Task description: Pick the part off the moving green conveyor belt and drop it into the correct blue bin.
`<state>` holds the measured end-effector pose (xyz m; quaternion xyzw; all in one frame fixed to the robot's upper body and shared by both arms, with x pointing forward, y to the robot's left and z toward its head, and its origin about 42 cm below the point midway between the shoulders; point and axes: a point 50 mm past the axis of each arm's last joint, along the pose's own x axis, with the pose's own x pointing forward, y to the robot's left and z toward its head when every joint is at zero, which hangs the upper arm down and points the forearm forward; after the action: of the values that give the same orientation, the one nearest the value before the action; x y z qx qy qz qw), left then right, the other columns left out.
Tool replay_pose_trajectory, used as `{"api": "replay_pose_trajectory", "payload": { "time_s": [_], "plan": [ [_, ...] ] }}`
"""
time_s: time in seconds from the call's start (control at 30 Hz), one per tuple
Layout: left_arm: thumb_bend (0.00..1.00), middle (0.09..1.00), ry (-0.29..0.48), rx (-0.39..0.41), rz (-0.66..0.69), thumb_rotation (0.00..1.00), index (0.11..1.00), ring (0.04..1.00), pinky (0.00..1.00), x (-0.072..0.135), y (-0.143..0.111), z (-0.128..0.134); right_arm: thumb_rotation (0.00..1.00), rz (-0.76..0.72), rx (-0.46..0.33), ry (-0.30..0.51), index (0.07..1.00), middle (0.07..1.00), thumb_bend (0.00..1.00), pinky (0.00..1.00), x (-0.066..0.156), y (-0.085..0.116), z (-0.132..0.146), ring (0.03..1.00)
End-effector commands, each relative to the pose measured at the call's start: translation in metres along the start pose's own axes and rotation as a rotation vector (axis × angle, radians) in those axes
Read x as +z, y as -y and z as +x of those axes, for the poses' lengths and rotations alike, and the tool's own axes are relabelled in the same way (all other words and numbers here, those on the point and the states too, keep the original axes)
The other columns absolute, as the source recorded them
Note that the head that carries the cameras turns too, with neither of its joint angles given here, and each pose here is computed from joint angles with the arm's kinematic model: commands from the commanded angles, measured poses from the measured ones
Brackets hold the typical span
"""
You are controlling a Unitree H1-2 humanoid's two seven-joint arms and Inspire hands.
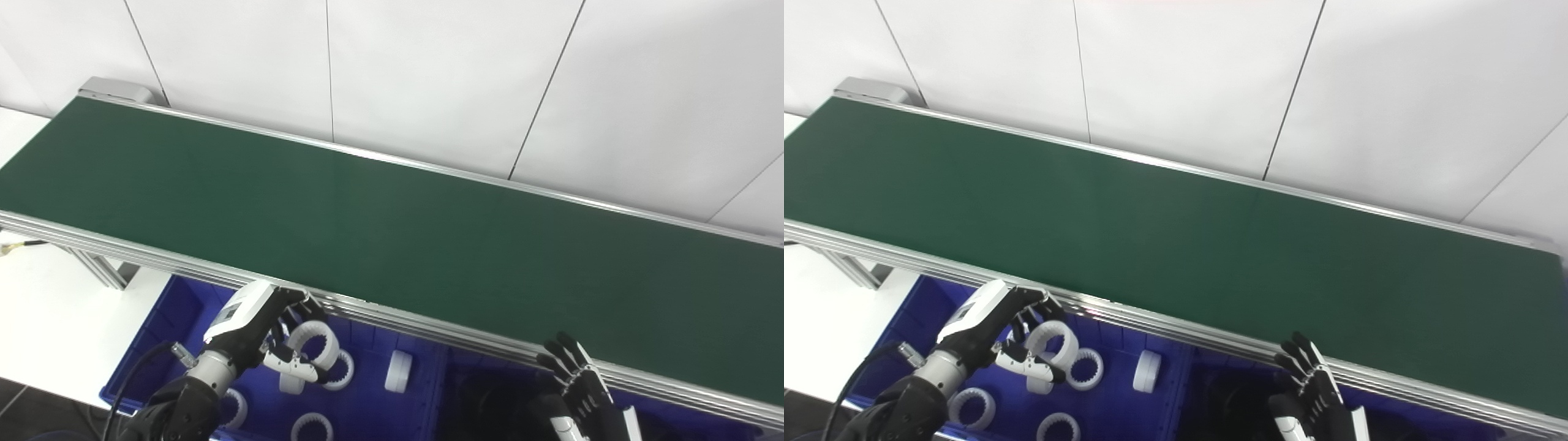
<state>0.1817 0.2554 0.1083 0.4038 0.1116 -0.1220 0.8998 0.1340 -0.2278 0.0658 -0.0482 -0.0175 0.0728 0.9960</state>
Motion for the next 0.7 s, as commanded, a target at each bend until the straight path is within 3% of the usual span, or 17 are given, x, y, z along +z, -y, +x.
{"api": "replay_pose_trajectory", "payload": {
  "time_s": [0.0,0.27,0.67],
  "plan": [
    [0.5,0.489,0.016,0.04,0.014,0.0,0.524,0.397,0.36,0.004,-0.007,-0.001,0.65,-0.006,0.004,0.032,0.897,0.855,0.62,0.72,0.009,0.005,0.003,0.813],
    [0.47,0.503,-0.031,0.019,-0.027,0.0,0.527,0.416,0.37,-0.01,0.004,0.004,0.64,-0.005,0.004,0.027,0.891,0.852,0.63,0.72,0.01,0.007,0.003,0.809],
    [0.47,0.495,-0.11,-0.034,0.08,0.0,0.53,0.423,0.35,-0.029,0.017,0.01,0.66,-0.004,0.011,0.024,0.891,0.852,0.64,0.71,0.01,0.005,0.005,0.807]
  ]
}}
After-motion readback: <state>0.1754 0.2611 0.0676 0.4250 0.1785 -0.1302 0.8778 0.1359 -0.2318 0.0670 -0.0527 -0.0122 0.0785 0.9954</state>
